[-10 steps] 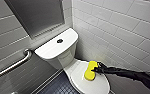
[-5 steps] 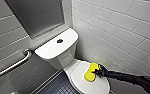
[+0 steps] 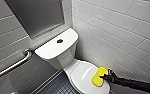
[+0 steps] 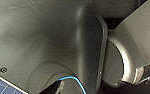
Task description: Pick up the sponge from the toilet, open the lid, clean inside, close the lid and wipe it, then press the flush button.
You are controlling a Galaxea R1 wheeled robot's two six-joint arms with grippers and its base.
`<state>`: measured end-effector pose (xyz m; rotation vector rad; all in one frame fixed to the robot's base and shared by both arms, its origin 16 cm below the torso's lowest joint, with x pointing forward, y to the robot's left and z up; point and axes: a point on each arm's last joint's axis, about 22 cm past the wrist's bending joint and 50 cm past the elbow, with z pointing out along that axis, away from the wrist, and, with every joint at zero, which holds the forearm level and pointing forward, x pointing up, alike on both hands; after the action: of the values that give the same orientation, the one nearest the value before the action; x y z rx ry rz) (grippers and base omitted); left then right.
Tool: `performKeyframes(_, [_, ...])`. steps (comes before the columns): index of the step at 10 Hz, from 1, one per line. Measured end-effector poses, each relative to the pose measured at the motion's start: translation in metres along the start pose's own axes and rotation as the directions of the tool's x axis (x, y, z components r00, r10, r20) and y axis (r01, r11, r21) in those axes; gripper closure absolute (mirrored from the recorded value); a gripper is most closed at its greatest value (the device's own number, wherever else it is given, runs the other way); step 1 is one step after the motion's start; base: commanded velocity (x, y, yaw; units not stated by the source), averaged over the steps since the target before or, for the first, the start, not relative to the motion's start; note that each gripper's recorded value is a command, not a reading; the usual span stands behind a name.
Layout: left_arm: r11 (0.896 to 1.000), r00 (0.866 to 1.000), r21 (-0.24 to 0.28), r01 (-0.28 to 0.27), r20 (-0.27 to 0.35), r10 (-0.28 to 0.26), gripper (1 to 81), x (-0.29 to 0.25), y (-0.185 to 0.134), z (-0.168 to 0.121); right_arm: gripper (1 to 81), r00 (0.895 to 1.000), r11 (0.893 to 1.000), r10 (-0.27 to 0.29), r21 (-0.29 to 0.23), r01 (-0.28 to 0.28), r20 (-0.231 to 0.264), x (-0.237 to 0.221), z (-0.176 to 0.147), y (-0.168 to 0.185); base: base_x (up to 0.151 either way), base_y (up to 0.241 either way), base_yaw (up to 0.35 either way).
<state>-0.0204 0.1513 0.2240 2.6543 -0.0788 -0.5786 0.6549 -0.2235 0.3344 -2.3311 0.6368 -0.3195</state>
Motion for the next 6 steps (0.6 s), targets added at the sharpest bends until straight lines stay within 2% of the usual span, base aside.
performKeyframes(2, [1.000, 1.000, -0.001, 0.001, 0.001, -0.001, 1.0, -0.002, 0.001, 0.000, 81.1, 0.999, 0.999, 0.051, 0.012, -0.051, 0.002, -0.032, -0.019, 0.022, 0.000, 0.000, 0.000])
performKeyframes(4, [1.000, 1.000, -0.004, 0.002, 0.006, -0.002, 1.0, -0.005, 0.003, 0.001, 81.1, 0.995, 0.995, 0.094, 0.028, -0.095, 0.034, -0.072, -0.038, 0.032, 0.000, 0.000, 0.000])
performKeyframes(6, [1.000, 1.000, -0.004, 0.001, 0.005, -0.001, 1.0, -0.004, 0.003, 0.001, 81.1, 0.990, 0.990, 0.141, 0.007, -0.141, 0.019, -0.096, -0.071, 0.062, 0.000, 0.000, 0.000])
